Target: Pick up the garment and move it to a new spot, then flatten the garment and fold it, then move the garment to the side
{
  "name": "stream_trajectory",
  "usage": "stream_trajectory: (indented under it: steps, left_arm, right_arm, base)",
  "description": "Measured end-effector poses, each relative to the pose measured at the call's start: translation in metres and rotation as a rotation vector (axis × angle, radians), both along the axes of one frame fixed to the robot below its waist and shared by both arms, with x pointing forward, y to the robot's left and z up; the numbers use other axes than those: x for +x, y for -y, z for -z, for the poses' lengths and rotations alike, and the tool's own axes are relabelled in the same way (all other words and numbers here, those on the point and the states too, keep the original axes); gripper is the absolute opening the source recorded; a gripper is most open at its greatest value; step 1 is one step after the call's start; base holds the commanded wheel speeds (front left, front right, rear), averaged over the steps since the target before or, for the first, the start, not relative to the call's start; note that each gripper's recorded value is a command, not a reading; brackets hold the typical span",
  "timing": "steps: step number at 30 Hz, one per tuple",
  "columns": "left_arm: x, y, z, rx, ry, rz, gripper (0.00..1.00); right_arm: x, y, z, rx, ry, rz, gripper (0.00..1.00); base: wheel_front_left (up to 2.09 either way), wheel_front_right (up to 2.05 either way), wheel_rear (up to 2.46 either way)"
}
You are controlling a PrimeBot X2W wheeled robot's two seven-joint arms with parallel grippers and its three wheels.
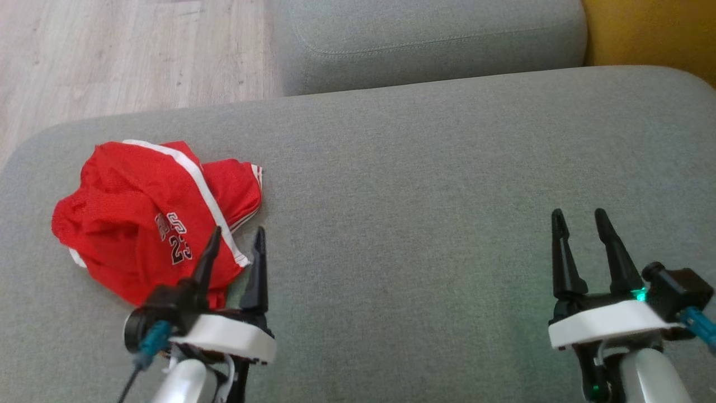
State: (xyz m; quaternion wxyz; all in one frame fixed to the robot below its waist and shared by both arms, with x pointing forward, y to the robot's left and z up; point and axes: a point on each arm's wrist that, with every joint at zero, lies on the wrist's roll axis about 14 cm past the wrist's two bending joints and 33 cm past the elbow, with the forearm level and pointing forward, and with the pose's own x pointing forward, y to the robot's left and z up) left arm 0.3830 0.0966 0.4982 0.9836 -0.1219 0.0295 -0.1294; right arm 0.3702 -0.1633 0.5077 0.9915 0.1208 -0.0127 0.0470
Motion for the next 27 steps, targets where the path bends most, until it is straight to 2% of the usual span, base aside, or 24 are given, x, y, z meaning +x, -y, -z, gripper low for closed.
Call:
stream_trajectory:
  steps: [9,14,27]
  left_arm:
    - [0.0,0.008,0.013,0.214,0.032,0.037,1.0]
    - [-0.002,0.009,0.021,0.282,0.034,0.044,1.0]
    - [0.006,-0.016,0.007,0.122,0.045,-0.106,1.0]
  right_arm:
    - [0.001,-0.011,-0.005,-0.155,0.04,-0.04,1.0]
    - [0.001,-0.019,-0.008,-0.226,0.063,-0.066,1.0]
    - [0.003,-0.014,-0.011,-0.232,0.094,-0.048,1.0]
  base:
    - [0.0,0.0,0.0]
    - [0.0,0.0,0.0]
    - [0.0,0.0,0.0]
